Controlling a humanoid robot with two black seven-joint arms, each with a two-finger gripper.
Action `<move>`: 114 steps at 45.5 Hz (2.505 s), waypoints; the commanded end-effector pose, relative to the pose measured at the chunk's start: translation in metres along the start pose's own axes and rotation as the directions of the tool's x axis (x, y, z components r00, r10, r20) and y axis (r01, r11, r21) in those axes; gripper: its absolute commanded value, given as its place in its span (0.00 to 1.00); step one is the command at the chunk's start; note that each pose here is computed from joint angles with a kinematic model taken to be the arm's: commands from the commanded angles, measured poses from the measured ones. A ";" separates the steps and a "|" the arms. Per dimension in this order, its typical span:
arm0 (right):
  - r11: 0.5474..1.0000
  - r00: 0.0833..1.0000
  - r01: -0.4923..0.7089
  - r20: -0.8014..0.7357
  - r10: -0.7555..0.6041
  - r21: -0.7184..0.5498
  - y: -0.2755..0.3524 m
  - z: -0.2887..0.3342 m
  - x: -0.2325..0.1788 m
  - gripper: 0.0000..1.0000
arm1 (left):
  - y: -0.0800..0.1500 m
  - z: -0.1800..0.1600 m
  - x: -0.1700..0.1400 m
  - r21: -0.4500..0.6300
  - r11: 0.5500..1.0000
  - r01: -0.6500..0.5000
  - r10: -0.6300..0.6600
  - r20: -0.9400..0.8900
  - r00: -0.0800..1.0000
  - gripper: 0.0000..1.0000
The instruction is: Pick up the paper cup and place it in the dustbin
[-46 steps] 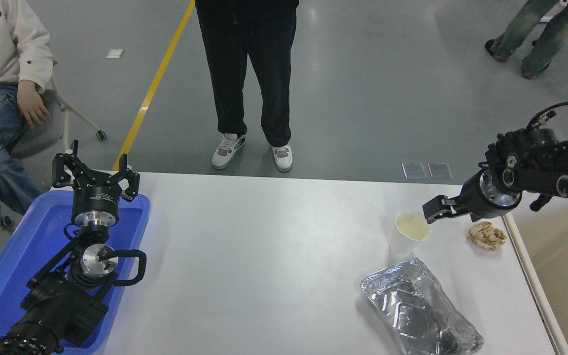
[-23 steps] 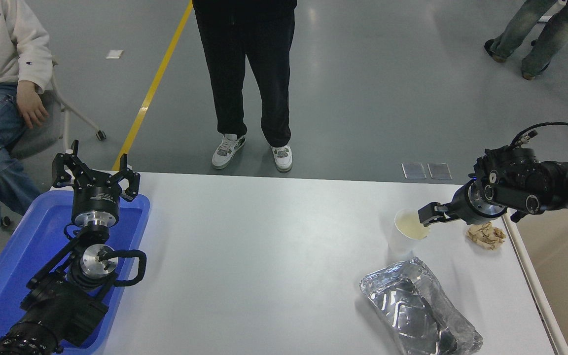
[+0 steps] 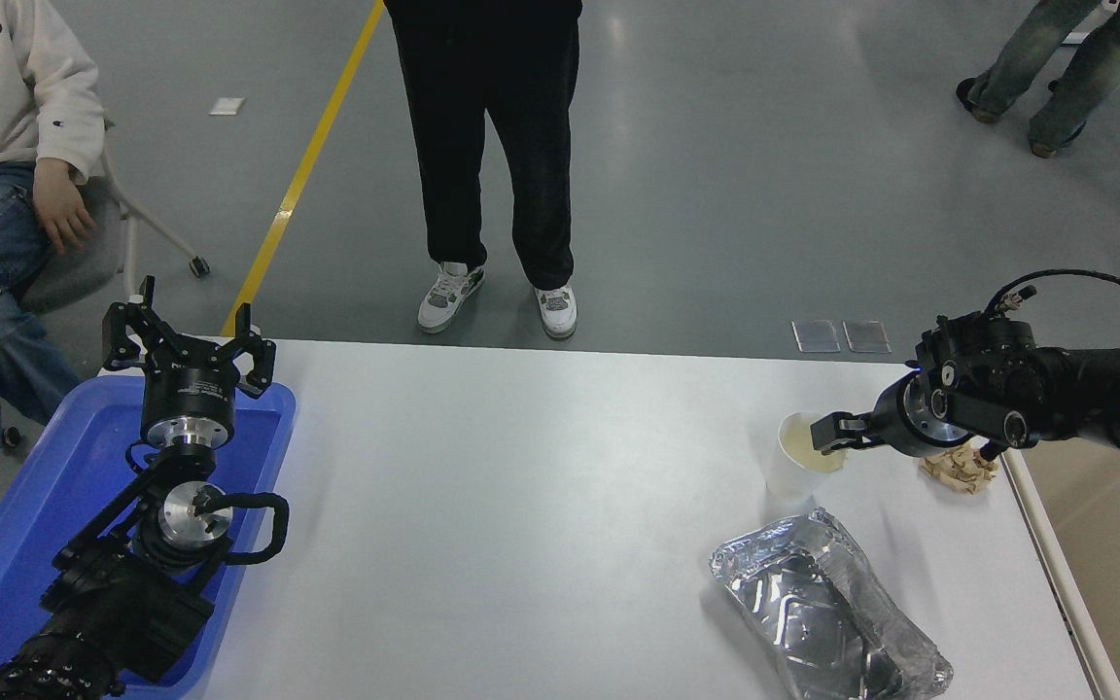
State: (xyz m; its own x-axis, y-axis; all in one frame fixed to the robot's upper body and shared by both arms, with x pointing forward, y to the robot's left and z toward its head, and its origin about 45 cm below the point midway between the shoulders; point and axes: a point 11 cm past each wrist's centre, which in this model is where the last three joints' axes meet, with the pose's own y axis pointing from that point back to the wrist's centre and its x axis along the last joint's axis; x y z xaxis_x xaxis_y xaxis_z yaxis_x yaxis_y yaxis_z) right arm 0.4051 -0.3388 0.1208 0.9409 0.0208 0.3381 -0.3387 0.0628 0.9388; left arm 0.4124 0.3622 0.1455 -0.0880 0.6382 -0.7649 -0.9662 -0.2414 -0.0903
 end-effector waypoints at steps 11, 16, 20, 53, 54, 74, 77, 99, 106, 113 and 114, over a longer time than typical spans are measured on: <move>1.000 1.000 0.005 0.011 -0.005 -0.002 -0.008 0.002 -0.007 0.37 | 0.000 0.000 0.000 0.000 1.000 0.000 0.000 0.000 1.000 0.99; 1.000 1.000 0.004 0.017 -0.004 0.006 -0.007 0.001 -0.006 0.08 | 0.000 0.000 0.000 0.000 1.000 0.000 0.000 0.000 1.000 0.99; 1.000 1.000 0.006 0.015 -0.006 0.008 -0.007 -0.001 -0.006 0.00 | 0.000 0.000 0.000 0.000 1.000 0.000 0.000 0.000 1.000 0.99; 0.998 0.999 0.007 0.039 -0.010 0.070 0.011 -0.015 0.011 0.00 | 0.000 0.000 0.000 0.000 1.000 0.000 0.000 0.000 1.000 0.99; 0.997 0.999 0.008 0.042 -0.011 0.073 0.013 -0.015 0.012 0.00 | 0.000 0.000 0.000 0.000 1.000 0.000 0.000 0.000 1.000 0.99; 0.988 0.999 -0.027 0.037 0.021 0.153 0.133 -0.006 0.075 0.00 | 0.000 0.000 0.000 0.000 1.000 0.000 0.000 0.000 1.000 0.99; 0.988 0.999 -0.036 0.037 0.031 0.151 0.157 -0.001 0.088 0.00 | 0.000 0.000 0.000 0.000 1.000 0.000 0.000 0.000 1.000 0.99; 0.969 0.973 -0.230 0.046 0.227 0.093 0.283 0.021 0.146 0.00 | 0.000 0.000 0.000 0.000 1.000 0.000 0.000 0.000 1.000 0.99; 0.965 0.967 -0.250 0.079 0.244 0.077 0.290 0.037 0.145 0.00 | 0.000 0.000 0.000 0.000 1.000 0.000 0.000 0.000 1.000 0.99; 0.961 0.955 -0.274 0.133 0.266 0.042 0.297 0.061 0.143 0.00 | 0.000 0.000 0.000 0.000 1.000 0.000 0.000 0.000 1.000 0.99; 0.960 0.952 -0.276 0.145 0.268 0.037 0.298 0.066 0.142 0.00 | 0.000 0.000 0.000 0.000 1.000 0.000 0.000 0.000 1.000 0.99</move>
State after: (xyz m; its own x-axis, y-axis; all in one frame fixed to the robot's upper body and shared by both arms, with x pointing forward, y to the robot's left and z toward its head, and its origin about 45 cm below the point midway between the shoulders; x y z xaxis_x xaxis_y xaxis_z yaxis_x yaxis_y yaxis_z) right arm 0.4445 -0.3535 0.4344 0.8356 -0.0440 0.5475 -0.5487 -0.0220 0.8357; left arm 0.4125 0.3622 0.1455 -0.0879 0.6382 -0.7648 -0.9663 -0.2412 -0.0903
